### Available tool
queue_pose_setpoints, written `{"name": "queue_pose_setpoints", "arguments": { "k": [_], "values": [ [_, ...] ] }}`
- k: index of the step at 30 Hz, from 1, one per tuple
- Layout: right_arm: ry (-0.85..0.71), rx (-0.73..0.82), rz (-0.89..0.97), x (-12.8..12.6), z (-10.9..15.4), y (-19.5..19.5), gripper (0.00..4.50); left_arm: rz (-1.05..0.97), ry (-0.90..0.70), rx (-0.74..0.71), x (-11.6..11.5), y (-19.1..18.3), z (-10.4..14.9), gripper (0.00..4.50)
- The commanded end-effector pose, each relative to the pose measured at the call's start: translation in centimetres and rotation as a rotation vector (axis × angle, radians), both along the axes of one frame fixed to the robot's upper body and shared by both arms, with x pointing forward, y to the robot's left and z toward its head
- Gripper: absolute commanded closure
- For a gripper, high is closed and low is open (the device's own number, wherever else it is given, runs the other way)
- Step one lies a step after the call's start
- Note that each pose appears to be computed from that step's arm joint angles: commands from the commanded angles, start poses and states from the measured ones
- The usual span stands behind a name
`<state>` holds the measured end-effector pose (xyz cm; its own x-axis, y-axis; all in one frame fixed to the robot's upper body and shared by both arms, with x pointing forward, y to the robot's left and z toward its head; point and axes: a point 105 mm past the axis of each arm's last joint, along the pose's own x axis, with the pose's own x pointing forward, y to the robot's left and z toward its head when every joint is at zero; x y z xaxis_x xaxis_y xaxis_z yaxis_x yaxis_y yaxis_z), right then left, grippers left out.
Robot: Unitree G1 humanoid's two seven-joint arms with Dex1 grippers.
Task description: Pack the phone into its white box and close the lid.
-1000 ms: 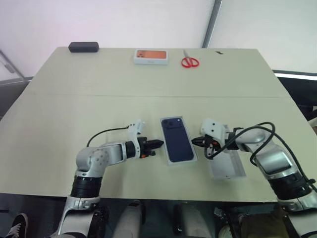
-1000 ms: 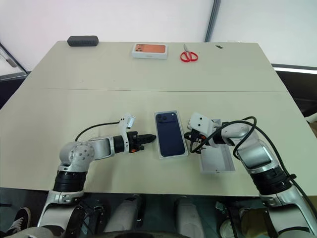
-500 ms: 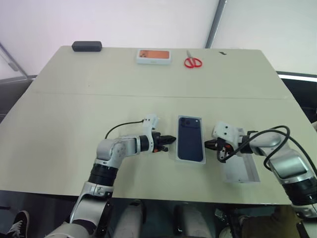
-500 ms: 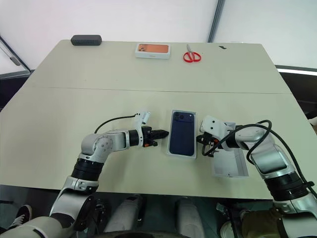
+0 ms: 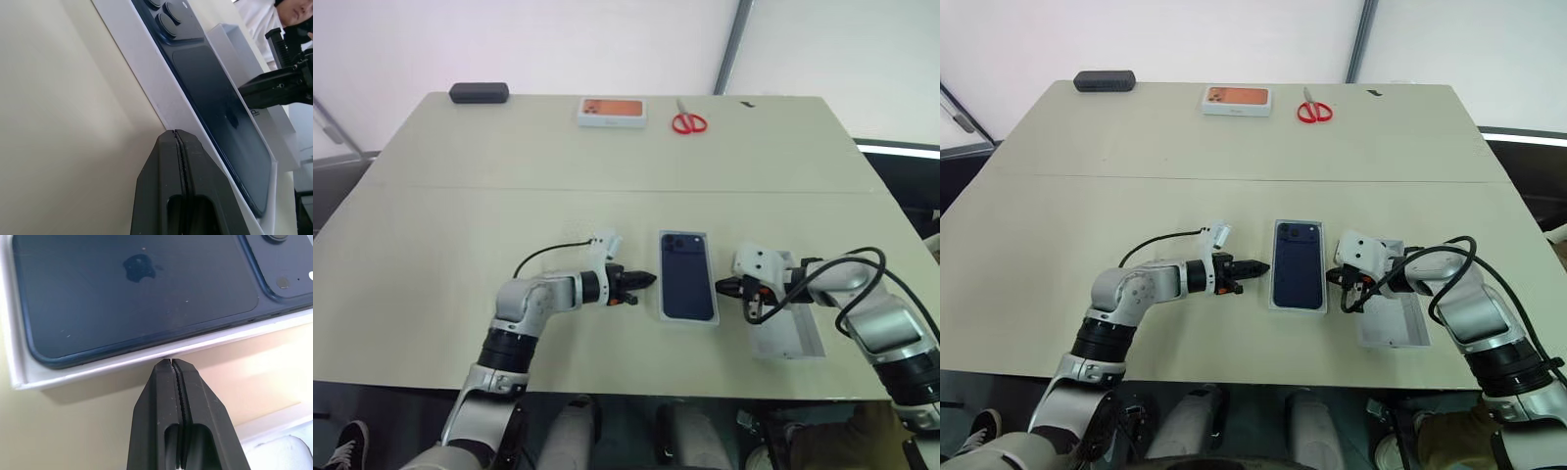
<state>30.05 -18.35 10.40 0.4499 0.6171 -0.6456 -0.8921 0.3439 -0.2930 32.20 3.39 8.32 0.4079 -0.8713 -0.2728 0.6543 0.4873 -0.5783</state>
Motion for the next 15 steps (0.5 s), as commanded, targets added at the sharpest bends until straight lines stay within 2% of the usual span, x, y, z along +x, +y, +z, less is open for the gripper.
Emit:
{"name": "queue_pose_setpoints", "arguments": {
  "k": [1, 8, 12, 15],
  "values": [
    [-0.041, -0.007, -0.005, 0.2, 1.2, -0.5, 4.48, 0.076, -0.015, -0.021, 1.0, 1.5, 0.6, 4.50],
    [-0.026, -0.052, -0.036, -0.1, 1.0, -2.3, 4.48, 0.056, -0.134, 0.004, 0.7, 2.0, 2.1, 4.50],
    [-0.040, -0.055, -0.064, 0.1, 1.4, -3.3, 4.48, -0.031, -0.219, -0.052, -1.0, 2.6, 4.1, 4.50],
    [-0.028, -0.011, -0.068, 0.0, 1.9, -3.1, 4.48, -0.033, -0.268, -0.024, -1.2, 3.9, 4.5, 4.50]
  ]
}}
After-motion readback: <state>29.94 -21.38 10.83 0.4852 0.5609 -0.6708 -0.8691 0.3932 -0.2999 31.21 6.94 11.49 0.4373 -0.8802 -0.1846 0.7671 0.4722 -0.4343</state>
